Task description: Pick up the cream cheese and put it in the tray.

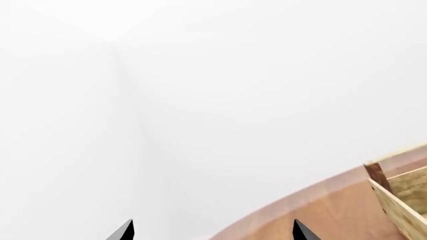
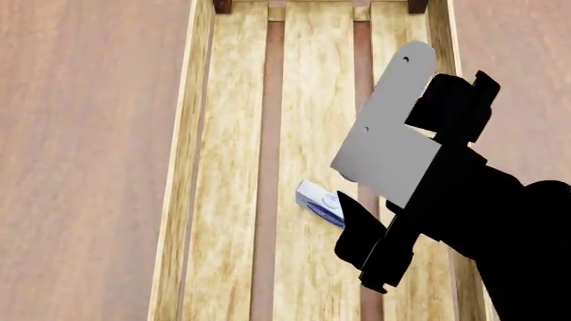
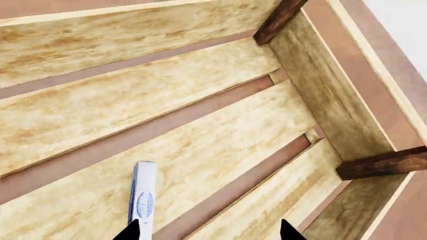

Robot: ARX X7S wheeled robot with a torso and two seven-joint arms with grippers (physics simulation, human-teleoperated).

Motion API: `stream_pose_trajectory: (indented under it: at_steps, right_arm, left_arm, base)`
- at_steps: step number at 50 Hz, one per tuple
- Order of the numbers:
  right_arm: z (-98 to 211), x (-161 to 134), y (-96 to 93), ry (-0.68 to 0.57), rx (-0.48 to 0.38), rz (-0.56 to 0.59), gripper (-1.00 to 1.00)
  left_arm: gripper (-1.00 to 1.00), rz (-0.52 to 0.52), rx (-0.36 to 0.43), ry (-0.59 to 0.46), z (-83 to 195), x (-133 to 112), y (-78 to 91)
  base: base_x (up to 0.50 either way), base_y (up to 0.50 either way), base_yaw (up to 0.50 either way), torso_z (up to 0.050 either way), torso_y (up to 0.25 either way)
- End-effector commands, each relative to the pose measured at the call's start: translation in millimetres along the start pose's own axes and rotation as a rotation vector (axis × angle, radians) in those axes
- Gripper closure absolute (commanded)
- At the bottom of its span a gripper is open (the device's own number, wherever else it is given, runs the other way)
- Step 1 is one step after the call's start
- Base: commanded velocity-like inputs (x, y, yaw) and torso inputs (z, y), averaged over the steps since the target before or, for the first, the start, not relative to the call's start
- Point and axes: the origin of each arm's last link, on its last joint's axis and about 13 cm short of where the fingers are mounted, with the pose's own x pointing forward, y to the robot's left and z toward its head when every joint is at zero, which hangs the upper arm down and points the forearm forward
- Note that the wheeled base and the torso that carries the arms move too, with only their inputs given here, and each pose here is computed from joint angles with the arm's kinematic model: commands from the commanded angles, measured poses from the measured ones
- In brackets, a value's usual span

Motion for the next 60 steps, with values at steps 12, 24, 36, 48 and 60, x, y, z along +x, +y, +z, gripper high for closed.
stream_pose_trajectory:
  at_steps: [12,24,36,48,60]
  right_arm:
    - [-38.5,-40.2,-7.7,-0.068,0.169,-0.207,-1.0]
    - [-65.4,-50.3,-6.5,-0.077,0.27,-0.314,-1.0]
    - [-81.1,-56.4,-8.9,-0.09,0.344,-0.443,-1.0]
    - [-104.5,-53.3,-9.1,-0.069,0.469,-0.616,-1.0]
    - [-102.7,-54.0,-35.2,-0.097,0.622,-0.929,-1.0]
  left_arm:
    - [-1.0,-0.015,-0.124,0.019,21.9,48.3,22.4]
    - [-1.0,-0.025,-0.237,0.066,29.2,113.3,42.1]
    - [-1.0,-0.052,-0.256,0.155,18.1,158.8,34.0]
    - [-1.0,0.042,-0.303,0.222,13.5,198.9,46.6]
    - [-1.0,0.131,-0.337,0.233,13.7,233.6,53.7]
  base:
    - [0.0,0.0,0.0,0.0,0.0]
    - [0.0,0.0,0.0,0.0,0.0]
    - [0.0,0.0,0.0,0.0,0.0]
    - [0.0,0.0,0.0,0.0,0.0]
    - [0.0,0.0,0.0,0.0,0.0]
